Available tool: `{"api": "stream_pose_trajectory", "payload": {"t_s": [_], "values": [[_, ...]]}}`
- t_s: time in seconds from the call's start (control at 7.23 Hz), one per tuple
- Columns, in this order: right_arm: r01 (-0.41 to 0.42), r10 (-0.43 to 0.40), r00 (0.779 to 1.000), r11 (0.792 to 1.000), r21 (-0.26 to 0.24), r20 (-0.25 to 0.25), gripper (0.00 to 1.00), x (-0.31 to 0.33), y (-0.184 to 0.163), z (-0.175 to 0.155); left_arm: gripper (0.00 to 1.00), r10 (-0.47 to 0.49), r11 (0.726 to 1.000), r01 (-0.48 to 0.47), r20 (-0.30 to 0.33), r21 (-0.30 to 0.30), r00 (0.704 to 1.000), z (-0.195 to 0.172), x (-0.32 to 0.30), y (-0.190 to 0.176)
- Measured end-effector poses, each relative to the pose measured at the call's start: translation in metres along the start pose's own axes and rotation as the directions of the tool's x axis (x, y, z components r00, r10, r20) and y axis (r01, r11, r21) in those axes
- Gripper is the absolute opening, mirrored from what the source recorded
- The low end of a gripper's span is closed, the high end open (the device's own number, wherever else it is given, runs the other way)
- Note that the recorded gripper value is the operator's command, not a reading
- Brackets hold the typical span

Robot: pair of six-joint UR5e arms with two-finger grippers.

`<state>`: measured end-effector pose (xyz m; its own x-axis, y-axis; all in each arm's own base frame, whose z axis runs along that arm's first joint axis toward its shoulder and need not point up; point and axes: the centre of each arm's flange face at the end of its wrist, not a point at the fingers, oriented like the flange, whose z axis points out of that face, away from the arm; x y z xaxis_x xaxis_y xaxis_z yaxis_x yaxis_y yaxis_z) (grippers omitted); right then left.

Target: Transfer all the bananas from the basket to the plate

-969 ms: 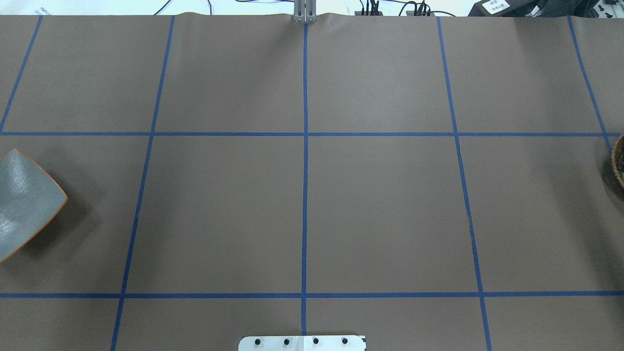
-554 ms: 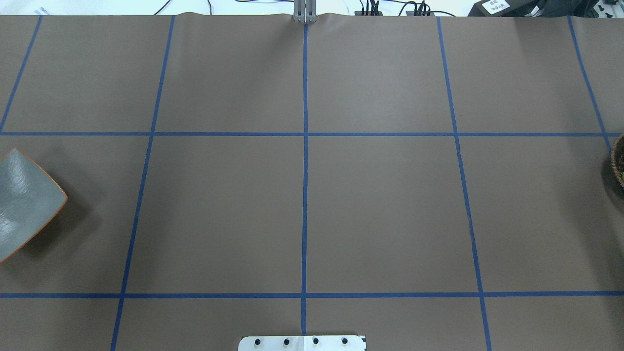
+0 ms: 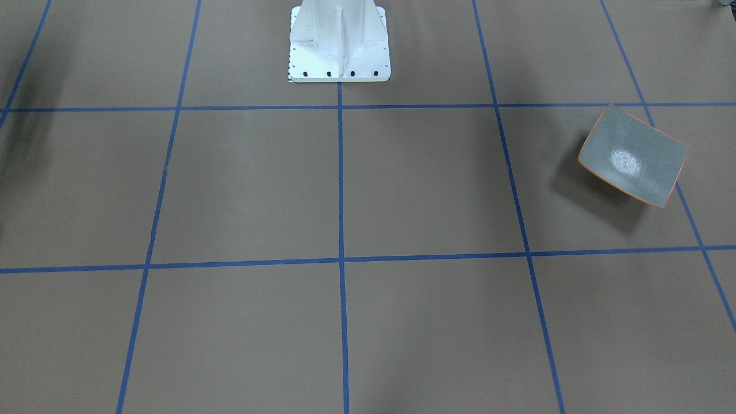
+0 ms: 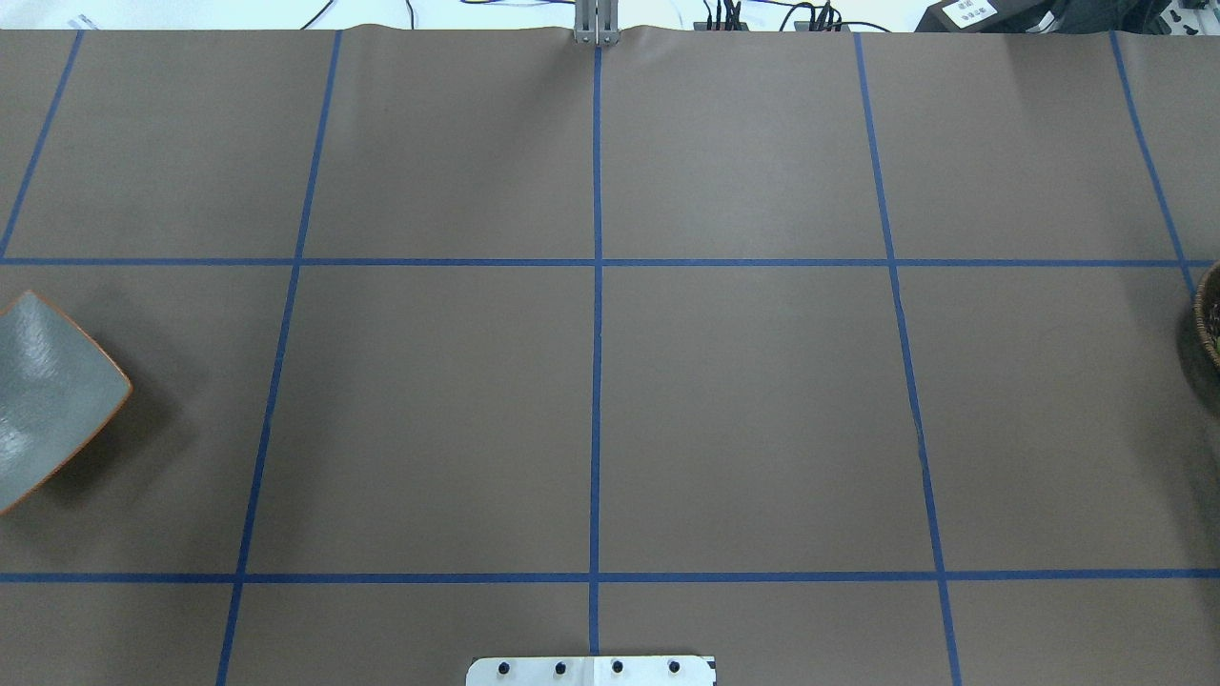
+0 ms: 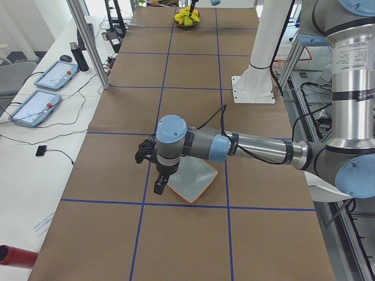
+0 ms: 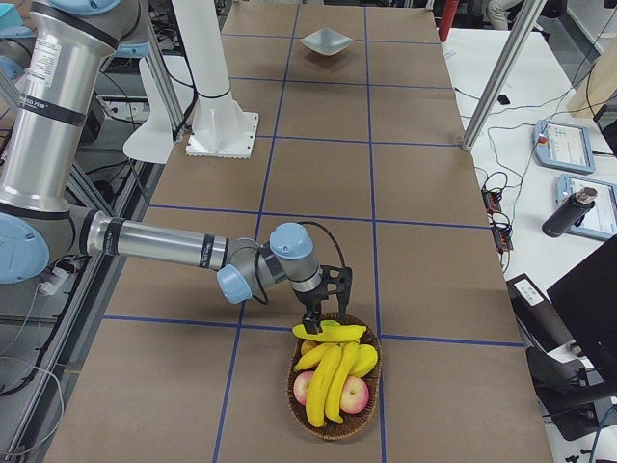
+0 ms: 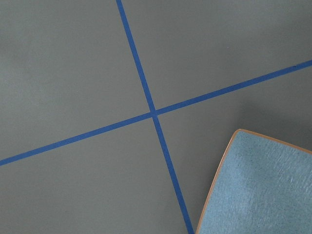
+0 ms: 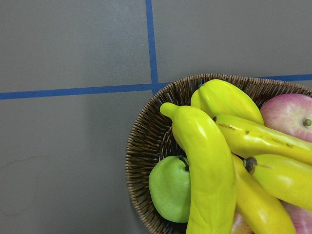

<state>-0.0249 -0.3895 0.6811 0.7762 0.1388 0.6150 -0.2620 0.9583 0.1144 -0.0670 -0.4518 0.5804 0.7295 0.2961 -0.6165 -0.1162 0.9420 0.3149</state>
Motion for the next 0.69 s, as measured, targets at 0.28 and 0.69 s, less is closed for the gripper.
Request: {"api": "stream_pose_trajectory", "payload": {"t_s": [0.28,0.69], "values": [[0.029,-0.029,0.999,1.000,0.000,-0.036,0.98,-0.001,0.010,0.015,1.00,-0.001,1.000,0.001,-0.001,-0.002,1.000,0.001,0.000,0.002],[0.083,-0.084,0.993,0.996,-0.010,-0.079,0.98,-0.006,0.024,0.030,1.00,-0.003,1.000,0.003,-0.001,-0.003,1.000,0.001,-0.001,0.002]]}}
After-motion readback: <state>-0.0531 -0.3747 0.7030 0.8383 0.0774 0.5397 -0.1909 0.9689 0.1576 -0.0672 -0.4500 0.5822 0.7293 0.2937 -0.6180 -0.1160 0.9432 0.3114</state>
